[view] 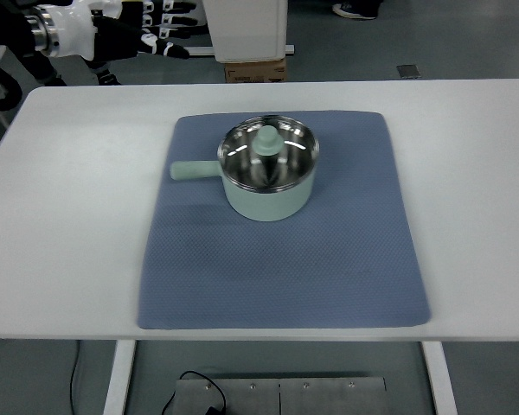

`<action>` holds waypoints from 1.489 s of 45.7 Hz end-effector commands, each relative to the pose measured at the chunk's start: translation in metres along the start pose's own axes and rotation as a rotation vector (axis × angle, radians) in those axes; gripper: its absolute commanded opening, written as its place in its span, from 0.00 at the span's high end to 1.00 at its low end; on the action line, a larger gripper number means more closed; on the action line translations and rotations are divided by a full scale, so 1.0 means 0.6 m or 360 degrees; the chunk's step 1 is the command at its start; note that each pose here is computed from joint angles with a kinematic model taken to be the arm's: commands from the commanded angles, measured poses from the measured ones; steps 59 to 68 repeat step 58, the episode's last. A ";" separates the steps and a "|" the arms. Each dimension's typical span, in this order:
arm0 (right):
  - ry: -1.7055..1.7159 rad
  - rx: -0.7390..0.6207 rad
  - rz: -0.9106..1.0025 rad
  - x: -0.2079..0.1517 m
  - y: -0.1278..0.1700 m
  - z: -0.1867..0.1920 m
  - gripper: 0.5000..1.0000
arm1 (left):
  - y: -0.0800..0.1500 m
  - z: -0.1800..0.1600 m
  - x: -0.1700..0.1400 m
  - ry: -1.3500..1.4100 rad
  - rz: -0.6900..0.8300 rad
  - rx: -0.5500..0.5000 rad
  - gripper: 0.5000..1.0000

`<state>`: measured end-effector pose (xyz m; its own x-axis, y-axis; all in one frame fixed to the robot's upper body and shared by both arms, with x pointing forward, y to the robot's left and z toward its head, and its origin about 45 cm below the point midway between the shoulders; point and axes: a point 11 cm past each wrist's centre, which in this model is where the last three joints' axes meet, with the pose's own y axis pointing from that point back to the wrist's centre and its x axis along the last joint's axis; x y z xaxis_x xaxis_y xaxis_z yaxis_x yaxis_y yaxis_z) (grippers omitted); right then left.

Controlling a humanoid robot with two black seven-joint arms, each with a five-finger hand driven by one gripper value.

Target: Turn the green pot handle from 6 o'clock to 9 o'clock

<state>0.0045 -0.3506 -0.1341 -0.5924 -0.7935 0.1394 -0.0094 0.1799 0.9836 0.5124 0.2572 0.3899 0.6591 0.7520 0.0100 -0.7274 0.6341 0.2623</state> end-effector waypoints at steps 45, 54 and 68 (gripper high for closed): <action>0.0000 0.0000 0.0000 0.000 0.000 0.000 0.00 | 0.103 -0.279 0.142 0.1737 0.0841 -0.0895 0.00; -0.0002 0.0002 -0.0009 -0.004 0.000 -0.001 0.00 | 0.103 -0.279 0.142 0.1741 0.0841 -0.0901 0.00; -0.0007 0.0002 -0.0017 -0.006 0.000 -0.001 0.00 | 0.100 -0.279 0.139 0.1744 0.0835 -0.0899 0.00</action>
